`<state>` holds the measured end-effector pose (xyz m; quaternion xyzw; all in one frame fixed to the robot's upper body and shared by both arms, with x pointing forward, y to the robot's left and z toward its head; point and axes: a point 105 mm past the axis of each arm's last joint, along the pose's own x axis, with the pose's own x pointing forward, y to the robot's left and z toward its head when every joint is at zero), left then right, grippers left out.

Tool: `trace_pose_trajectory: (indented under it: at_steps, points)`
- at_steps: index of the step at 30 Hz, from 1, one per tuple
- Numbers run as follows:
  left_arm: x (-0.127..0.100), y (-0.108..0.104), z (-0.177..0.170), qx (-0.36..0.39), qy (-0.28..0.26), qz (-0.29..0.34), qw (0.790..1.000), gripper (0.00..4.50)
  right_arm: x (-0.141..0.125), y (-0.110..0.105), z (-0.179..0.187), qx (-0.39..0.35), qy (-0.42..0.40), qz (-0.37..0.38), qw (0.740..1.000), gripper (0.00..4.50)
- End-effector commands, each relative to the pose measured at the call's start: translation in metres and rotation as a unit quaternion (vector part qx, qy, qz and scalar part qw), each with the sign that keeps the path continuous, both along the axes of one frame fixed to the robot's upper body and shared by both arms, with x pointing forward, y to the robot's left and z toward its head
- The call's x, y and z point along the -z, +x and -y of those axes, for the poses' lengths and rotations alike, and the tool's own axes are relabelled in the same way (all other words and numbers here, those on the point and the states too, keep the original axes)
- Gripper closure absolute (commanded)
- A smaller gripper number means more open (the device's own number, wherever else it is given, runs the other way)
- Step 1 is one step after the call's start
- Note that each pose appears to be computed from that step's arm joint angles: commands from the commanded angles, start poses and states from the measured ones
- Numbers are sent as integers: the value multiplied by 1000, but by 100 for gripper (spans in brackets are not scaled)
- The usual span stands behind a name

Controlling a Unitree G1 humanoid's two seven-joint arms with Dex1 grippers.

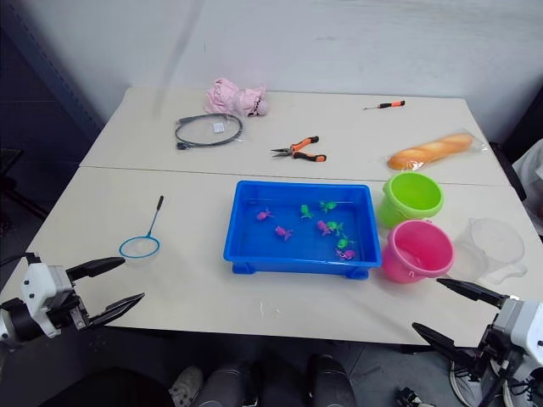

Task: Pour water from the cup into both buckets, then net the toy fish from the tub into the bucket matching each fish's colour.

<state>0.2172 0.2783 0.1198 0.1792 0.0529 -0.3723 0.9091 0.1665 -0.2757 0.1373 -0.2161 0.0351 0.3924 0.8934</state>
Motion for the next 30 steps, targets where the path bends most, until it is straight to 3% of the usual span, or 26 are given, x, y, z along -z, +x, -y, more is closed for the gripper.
trace_pose_trajectory:
  at_steps: [1,4,8,11,15,21,30]
  points:
    - [-15,2,-4,-11,-37,8,999,7,-1,1,7,40,13,21,999,0]
    - [-32,7,15,16,-112,-18,993,7,-6,1,27,142,41,62,987,0]
    - [-41,7,64,114,-143,-32,983,7,-7,-13,60,278,70,89,954,0]
    - [-46,6,102,182,-155,-33,971,7,5,-22,85,392,85,95,911,0]
    - [-55,12,138,241,-160,-13,957,7,28,-15,107,507,104,76,852,0]
    - [-65,20,168,297,-143,-4,944,7,45,12,130,575,153,60,802,0]
    - [-66,21,165,296,-124,-1,947,7,49,43,128,559,182,49,808,0]
